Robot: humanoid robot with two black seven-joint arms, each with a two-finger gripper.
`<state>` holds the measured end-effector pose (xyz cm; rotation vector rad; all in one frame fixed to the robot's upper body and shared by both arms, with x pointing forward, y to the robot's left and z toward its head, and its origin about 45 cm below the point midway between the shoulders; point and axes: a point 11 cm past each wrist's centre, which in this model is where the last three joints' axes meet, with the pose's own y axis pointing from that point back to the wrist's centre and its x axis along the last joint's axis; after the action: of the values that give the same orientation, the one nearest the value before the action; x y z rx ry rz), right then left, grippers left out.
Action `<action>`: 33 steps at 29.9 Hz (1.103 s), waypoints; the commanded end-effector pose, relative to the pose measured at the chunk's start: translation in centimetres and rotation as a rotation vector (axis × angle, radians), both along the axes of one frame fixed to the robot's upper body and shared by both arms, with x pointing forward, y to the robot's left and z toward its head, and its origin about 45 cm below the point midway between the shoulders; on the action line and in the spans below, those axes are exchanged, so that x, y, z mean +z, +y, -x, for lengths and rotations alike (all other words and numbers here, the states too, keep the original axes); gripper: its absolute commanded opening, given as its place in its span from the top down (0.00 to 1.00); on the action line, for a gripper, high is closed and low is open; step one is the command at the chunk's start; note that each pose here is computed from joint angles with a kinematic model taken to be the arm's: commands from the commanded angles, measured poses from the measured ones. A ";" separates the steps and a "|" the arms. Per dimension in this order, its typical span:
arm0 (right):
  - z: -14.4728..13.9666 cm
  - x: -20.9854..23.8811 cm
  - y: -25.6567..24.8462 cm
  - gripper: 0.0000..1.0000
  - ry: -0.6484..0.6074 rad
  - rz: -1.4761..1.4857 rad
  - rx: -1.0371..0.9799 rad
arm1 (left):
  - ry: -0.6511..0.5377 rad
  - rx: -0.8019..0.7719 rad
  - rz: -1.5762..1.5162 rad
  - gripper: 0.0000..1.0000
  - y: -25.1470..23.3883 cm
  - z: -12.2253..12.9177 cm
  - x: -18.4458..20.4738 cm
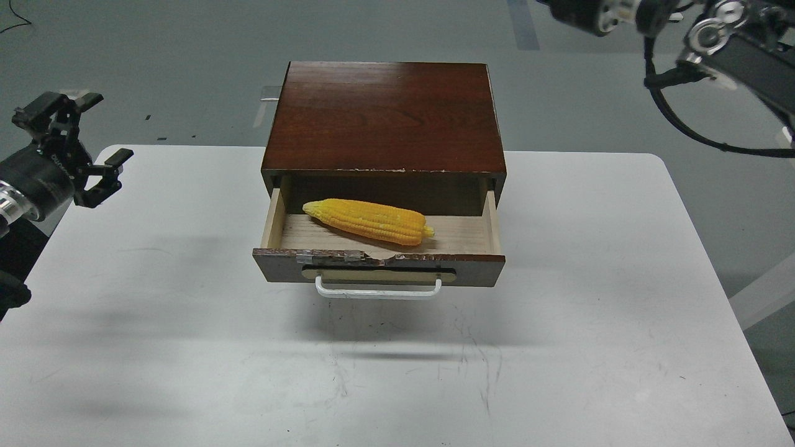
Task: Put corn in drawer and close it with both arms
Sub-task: 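Withdraw the right gripper away from the drawer, then bring the left gripper down to the front of the drawer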
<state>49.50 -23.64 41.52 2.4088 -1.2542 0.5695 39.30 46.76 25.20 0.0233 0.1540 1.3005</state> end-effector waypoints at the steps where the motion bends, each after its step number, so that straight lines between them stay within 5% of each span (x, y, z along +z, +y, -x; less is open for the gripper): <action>1: -0.2 -6.1 -7.7 0.00 0.269 -0.433 -0.239 | -0.003 0.004 -0.001 0.02 0.1 0.0 0.0; 7: 3.7 -13.8 -13.7 0.00 0.379 -0.624 -0.381 | -0.015 -0.001 -0.013 0.02 0.1 -0.2 0.5; 11: 5.9 -17.1 -15.1 0.00 0.427 -0.701 -0.407 | -0.125 -0.007 -0.104 0.02 -0.1 -1.3 3.1; 19: 7.5 -20.4 -15.3 0.00 0.483 -0.702 -0.442 | -0.282 -0.368 -0.611 0.07 -6.3 -0.6 10.5; 22: 7.7 -20.6 -15.6 0.00 0.482 -0.691 -0.446 | -0.365 -0.567 -0.606 0.28 -11.7 1.4 13.0; 25: 7.9 -20.9 -15.7 0.00 0.489 -0.684 -0.450 | -0.413 -0.735 -0.568 0.37 -15.8 3.5 14.7; 31: 8.6 -22.1 -15.8 0.00 0.520 -0.645 -0.455 | -0.474 -0.997 -0.573 1.00 -22.4 8.2 13.3; 33: 8.8 -22.1 -16.3 0.00 0.519 -0.630 -0.463 | -0.491 -1.076 -0.621 1.00 -23.8 9.5 12.1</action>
<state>40.97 -39.41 19.58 2.3458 -1.8296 -0.6456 31.83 25.13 38.89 0.2409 -0.5731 0.3292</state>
